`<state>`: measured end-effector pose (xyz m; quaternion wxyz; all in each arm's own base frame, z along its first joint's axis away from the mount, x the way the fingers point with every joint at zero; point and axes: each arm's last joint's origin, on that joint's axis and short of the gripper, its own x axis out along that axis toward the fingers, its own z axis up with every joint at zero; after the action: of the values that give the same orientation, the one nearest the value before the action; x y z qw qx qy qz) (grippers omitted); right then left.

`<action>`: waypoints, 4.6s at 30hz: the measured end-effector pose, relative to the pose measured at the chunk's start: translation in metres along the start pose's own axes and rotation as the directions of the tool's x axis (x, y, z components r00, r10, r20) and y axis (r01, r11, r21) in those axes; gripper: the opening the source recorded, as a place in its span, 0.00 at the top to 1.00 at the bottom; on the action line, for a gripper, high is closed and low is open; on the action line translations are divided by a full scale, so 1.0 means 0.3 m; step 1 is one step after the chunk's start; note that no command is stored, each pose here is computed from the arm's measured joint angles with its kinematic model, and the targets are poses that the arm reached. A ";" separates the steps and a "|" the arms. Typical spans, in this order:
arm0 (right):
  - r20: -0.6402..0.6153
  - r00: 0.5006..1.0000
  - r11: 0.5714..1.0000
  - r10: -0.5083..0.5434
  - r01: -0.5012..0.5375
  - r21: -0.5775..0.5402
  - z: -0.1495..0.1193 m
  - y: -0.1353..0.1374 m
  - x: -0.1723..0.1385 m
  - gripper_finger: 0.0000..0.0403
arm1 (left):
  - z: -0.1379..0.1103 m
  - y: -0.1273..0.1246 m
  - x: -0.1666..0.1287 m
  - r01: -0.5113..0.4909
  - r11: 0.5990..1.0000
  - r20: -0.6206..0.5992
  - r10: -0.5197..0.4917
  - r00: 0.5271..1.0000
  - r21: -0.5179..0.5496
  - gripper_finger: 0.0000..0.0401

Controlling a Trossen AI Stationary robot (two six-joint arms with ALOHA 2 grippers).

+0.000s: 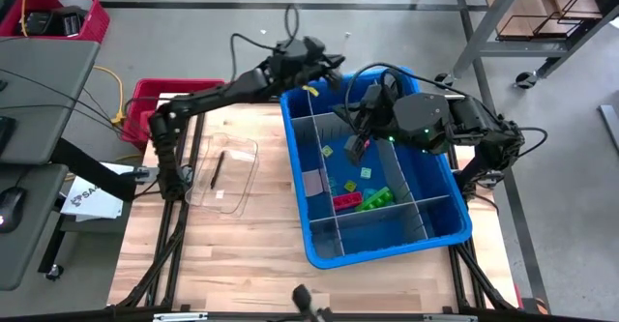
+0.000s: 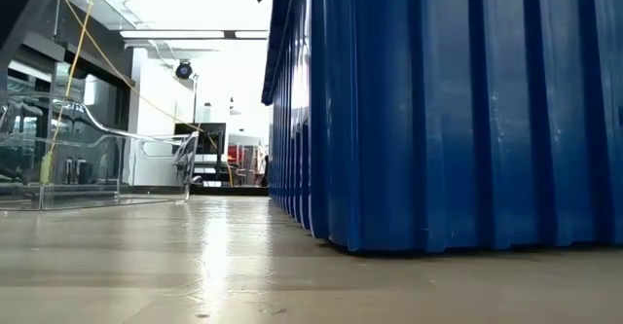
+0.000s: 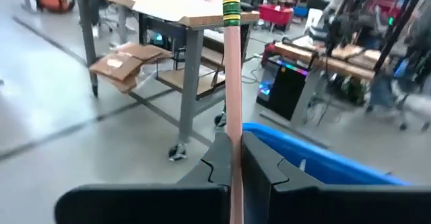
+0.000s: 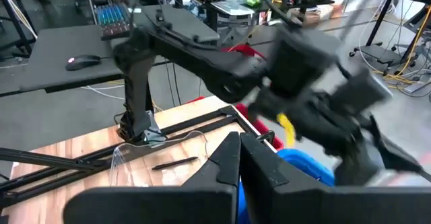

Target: Sort blocks

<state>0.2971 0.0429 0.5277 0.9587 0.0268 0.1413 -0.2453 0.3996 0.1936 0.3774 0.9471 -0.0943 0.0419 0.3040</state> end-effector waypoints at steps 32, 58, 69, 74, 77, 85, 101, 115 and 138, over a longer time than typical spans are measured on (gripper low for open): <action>-0.065 0.998 0.998 0.012 -0.016 -0.064 -0.022 -0.005 0.001 1.00 | -0.064 0.022 -0.471 -0.106 0.976 -0.578 0.198 0.791 0.189 0.40; -0.070 0.997 0.999 -0.025 0.023 -0.030 -0.018 -0.036 0.022 1.00 | -0.744 0.181 -0.795 -0.773 0.611 -0.886 0.438 0.149 0.172 0.42; -0.074 0.997 0.999 -0.017 0.015 -0.032 -0.019 -0.035 0.022 1.00 | -0.847 0.181 -0.735 -0.805 0.548 -0.882 0.466 0.068 0.227 0.54; -0.078 0.997 0.999 -0.001 -0.001 -0.032 -0.020 -0.031 0.020 1.00 | -0.861 0.187 -0.744 -0.796 0.537 -0.884 0.467 0.007 0.278 0.55; -0.080 0.997 0.999 0.007 -0.010 -0.031 -0.020 -0.031 0.020 1.00 | -0.849 0.190 -0.754 -0.790 0.542 -0.877 0.481 0.011 0.287 0.55; -0.087 0.996 0.999 0.007 -0.010 -0.043 -0.023 -0.031 0.020 1.00 | -0.901 0.228 -0.762 -0.741 0.620 -0.917 0.400 0.015 0.258 0.55; -0.097 0.995 1.000 0.020 -0.021 -0.014 -0.025 -0.030 0.020 1.00 | -0.880 0.214 -0.718 -0.625 0.759 -0.947 0.307 0.097 0.182 0.94; -0.092 0.995 1.000 0.024 -0.024 0.000 -0.024 -0.029 0.021 1.00 | -0.500 0.167 -0.765 -0.555 0.831 -0.794 0.313 0.521 -0.036 0.99; -0.069 0.997 0.999 0.037 -0.035 0.042 -0.015 -0.022 0.018 1.00 | -0.698 0.127 -0.689 -0.527 0.838 -0.884 0.135 0.448 -0.139 0.71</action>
<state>0.2973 0.0350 0.5218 0.9568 0.0576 0.1689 -0.2298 0.2049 0.0638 0.1948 0.6825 -0.4085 0.4521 0.4036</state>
